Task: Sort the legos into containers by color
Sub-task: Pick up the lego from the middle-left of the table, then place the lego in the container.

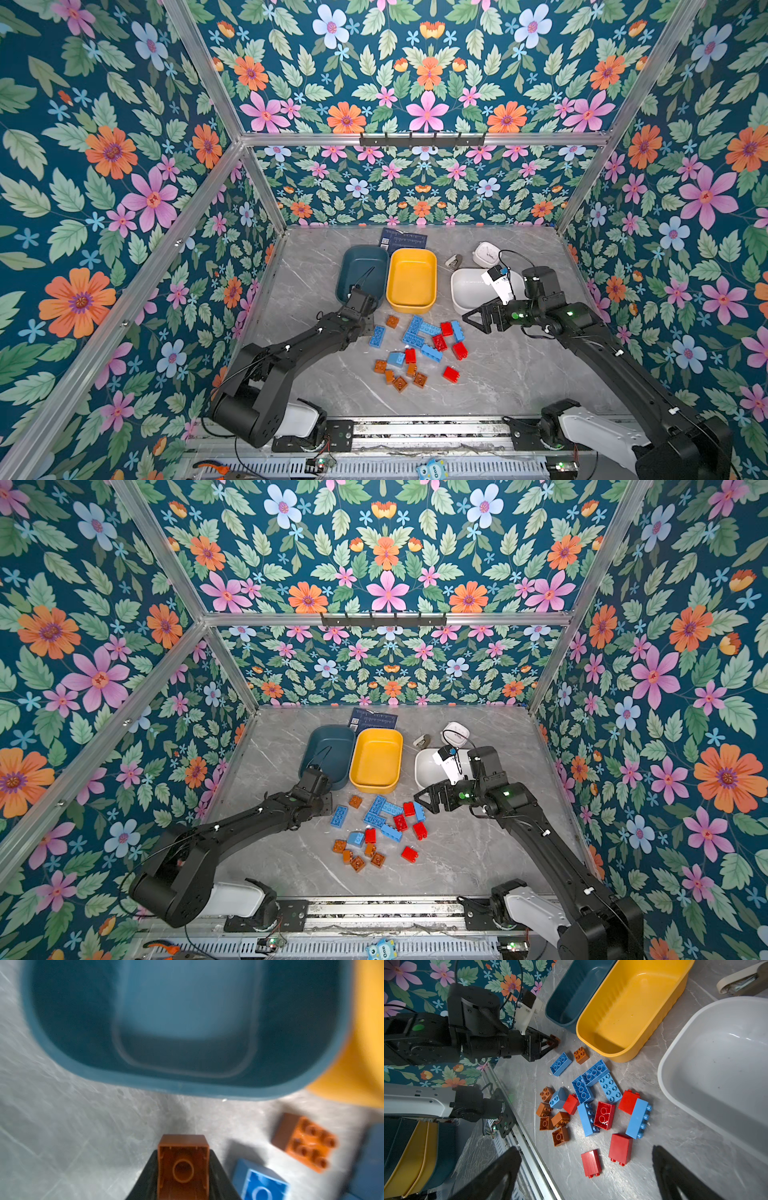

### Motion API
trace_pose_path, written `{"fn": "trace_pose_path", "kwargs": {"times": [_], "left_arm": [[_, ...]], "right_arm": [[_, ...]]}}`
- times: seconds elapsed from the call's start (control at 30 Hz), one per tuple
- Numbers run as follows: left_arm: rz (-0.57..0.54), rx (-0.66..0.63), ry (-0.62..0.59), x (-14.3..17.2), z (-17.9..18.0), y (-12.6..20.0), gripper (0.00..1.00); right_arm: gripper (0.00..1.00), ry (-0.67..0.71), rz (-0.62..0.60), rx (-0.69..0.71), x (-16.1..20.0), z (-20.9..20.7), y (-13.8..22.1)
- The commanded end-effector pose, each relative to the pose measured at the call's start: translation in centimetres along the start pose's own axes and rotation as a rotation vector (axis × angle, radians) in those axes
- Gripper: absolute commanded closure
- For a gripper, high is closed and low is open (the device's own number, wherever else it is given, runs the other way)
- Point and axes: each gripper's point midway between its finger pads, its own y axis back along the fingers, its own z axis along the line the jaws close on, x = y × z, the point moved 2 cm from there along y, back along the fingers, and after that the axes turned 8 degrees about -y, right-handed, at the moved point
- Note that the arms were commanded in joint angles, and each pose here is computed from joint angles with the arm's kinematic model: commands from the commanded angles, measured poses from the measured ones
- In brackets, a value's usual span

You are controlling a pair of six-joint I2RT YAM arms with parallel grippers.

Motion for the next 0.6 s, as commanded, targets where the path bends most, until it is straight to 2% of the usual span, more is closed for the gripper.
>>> {"fn": "trace_pose_path", "kwargs": {"times": [0.0,0.17,0.23,0.47,0.57], "left_arm": [[0.017,-0.021,-0.011,-0.5,0.6,2.1,0.69],[-0.079,-0.015,-0.032,-4.8,0.8,5.5,0.69],[-0.097,-0.027,-0.045,-6.8,1.1,5.3,0.69],[-0.117,-0.053,-0.071,-13.1,2.1,0.8,0.69],[-0.106,-0.042,-0.08,-14.7,1.9,-1.7,0.69]], "right_arm": [[0.01,0.015,-0.005,-0.031,-0.4,0.7,0.2],[0.01,0.023,-0.02,-0.069,-1.2,1.5,0.3],[0.01,0.023,-0.026,-0.079,-1.6,1.6,0.1],[0.01,0.019,-0.034,-0.081,-2.1,1.5,-0.2],[0.01,0.014,-0.033,-0.074,-2.1,1.3,-0.3]]}}
